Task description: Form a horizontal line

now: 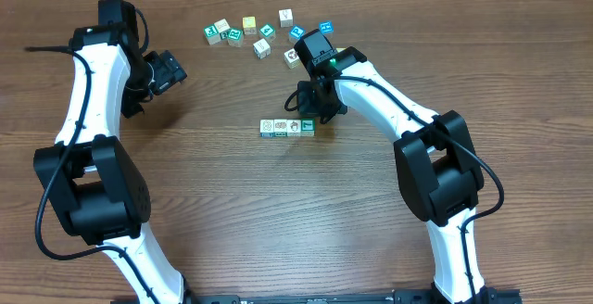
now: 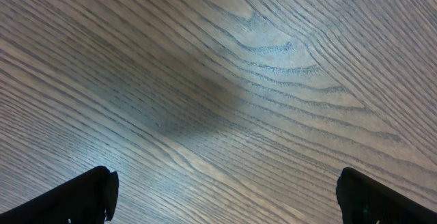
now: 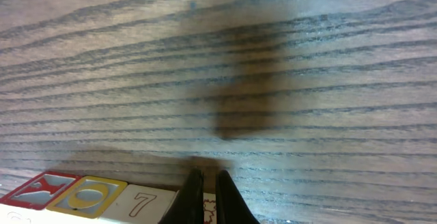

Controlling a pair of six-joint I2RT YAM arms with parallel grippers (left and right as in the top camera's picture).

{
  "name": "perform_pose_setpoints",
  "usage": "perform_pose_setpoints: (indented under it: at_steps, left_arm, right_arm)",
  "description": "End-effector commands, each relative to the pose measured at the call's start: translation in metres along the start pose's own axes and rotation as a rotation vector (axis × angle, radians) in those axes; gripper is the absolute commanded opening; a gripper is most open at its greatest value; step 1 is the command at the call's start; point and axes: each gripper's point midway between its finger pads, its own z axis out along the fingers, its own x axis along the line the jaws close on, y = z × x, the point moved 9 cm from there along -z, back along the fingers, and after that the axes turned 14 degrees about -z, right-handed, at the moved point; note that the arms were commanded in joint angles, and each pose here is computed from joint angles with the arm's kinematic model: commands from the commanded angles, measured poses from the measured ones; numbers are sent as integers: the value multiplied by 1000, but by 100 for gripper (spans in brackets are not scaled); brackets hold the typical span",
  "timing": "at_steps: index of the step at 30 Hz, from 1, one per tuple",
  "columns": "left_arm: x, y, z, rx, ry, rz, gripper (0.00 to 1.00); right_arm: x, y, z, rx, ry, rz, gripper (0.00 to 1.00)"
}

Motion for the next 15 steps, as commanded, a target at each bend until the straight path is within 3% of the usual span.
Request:
perform_pose_setpoints:
  at_steps: [1, 15]
  left_arm:
    - [-3, 3, -5, -18, -9, 9, 100]
    - [-3, 3, -5, -18, -9, 9, 100]
  right_arm:
    - [4, -2, -1, 3, 10, -13, 4]
    - [9, -2, -1, 3, 44, -20, 4]
